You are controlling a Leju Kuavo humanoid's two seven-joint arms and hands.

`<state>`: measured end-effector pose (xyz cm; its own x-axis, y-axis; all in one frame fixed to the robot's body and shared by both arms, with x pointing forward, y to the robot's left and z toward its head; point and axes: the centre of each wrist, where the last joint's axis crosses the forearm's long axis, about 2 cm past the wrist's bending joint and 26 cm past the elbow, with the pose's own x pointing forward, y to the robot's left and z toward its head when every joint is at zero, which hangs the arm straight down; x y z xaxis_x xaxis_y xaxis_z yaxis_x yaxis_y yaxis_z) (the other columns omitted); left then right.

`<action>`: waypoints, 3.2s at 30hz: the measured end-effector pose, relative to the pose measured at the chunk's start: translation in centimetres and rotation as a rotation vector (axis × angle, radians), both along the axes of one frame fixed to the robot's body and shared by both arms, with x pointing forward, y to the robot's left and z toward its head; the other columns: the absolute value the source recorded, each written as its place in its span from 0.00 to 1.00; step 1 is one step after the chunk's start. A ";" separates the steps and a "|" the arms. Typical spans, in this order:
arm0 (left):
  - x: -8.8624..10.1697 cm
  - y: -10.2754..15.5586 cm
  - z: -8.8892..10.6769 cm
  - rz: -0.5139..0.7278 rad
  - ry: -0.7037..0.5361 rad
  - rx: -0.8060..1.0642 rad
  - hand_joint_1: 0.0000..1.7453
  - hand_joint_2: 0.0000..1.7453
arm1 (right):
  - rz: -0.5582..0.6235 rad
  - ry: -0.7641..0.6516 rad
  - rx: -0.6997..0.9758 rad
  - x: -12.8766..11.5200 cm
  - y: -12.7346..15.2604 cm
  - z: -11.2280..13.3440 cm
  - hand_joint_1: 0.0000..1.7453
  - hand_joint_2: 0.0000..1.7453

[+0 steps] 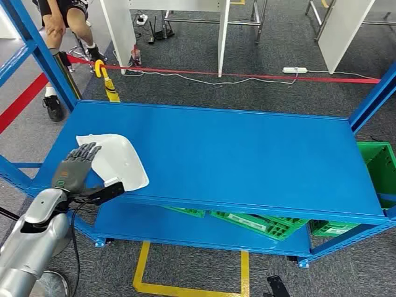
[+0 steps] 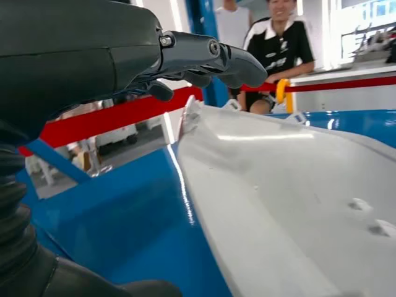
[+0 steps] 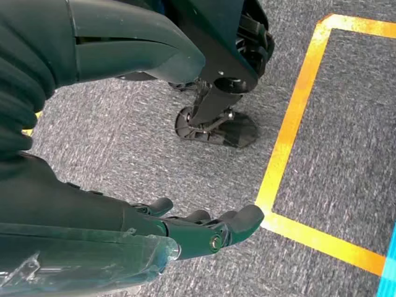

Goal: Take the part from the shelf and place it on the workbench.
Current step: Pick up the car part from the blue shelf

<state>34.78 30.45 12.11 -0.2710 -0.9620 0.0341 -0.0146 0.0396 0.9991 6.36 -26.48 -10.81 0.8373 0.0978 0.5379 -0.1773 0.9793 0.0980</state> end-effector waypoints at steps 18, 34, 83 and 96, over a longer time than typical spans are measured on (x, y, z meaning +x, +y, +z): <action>2.4 0.0 0.6 -0.024 0.021 0.061 0.00 1.00 | 0.023 0.005 0.001 0.3 0.2 0.1 0.00 1.00; 3.9 1.2 1.0 0.008 0.066 0.093 0.17 1.00 | 0.031 0.008 0.005 0.2 0.2 0.0 0.00 1.00; -6.8 -12.1 2.1 -0.212 -0.298 -0.265 1.00 1.00 | -0.123 -0.166 0.074 -1.2 -1.0 -0.2 0.00 1.00; -15.4 -13.7 2.5 -0.212 -0.411 -0.440 1.00 1.00 | -0.197 -0.354 0.049 -0.2 -3.3 -0.1 0.00 1.00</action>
